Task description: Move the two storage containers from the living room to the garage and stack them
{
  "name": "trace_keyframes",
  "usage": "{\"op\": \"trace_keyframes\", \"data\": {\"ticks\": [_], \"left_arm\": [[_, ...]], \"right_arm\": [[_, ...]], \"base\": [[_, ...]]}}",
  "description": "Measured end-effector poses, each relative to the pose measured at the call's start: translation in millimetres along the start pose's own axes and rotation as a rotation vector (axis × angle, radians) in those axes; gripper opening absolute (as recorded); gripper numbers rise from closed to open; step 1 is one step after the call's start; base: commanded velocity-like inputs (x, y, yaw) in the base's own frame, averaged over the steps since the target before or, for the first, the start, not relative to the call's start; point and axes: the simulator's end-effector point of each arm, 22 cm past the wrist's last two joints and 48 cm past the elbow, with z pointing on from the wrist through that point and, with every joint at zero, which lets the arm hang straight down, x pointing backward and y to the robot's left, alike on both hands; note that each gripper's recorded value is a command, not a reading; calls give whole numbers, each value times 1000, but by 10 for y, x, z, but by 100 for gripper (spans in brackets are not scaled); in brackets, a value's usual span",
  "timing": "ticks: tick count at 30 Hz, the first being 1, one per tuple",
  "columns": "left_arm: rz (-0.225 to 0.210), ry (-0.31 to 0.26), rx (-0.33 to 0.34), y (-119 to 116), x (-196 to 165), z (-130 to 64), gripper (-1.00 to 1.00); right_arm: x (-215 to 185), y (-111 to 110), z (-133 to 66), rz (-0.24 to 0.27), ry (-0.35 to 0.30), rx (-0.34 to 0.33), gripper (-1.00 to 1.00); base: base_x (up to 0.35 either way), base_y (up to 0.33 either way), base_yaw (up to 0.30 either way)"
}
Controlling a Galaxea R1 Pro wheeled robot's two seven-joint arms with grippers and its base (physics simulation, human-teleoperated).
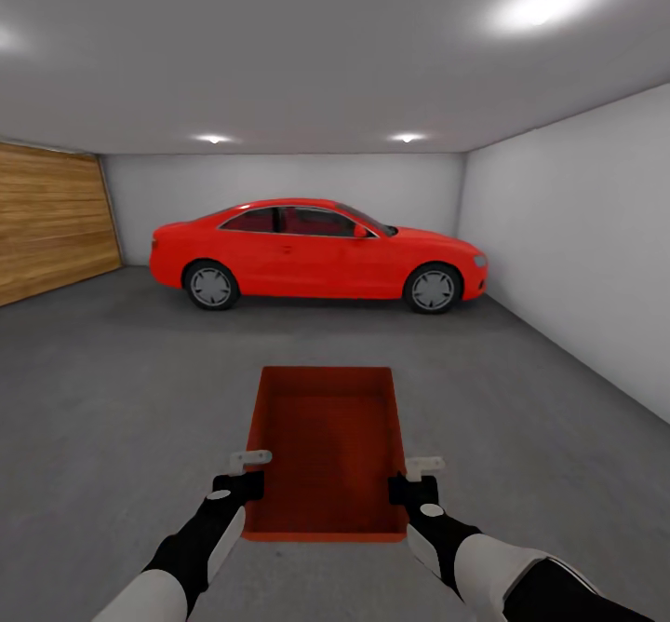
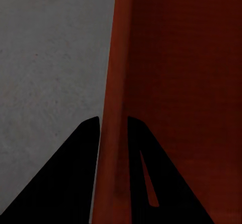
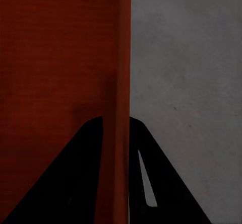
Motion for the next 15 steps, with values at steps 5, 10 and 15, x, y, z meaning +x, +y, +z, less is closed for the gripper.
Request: {"op": "trace_keyframes", "data": {"ticks": [5, 10, 15], "left_arm": [[0, 0, 0, 0, -1, 0, -100], [0, 0, 0, 0, -1, 0, -100], [0, 0, 0, 0, 0, 0, -100]], "right_arm": [[0, 0, 0, 0, 0, 0, -100], [0, 0, 0, 0, 0, 0, -100], [0, 0, 0, 0, 0, 0, -100]], "base": [[321, 0, 0], [321, 0, 0], [321, 0, 0]]}}
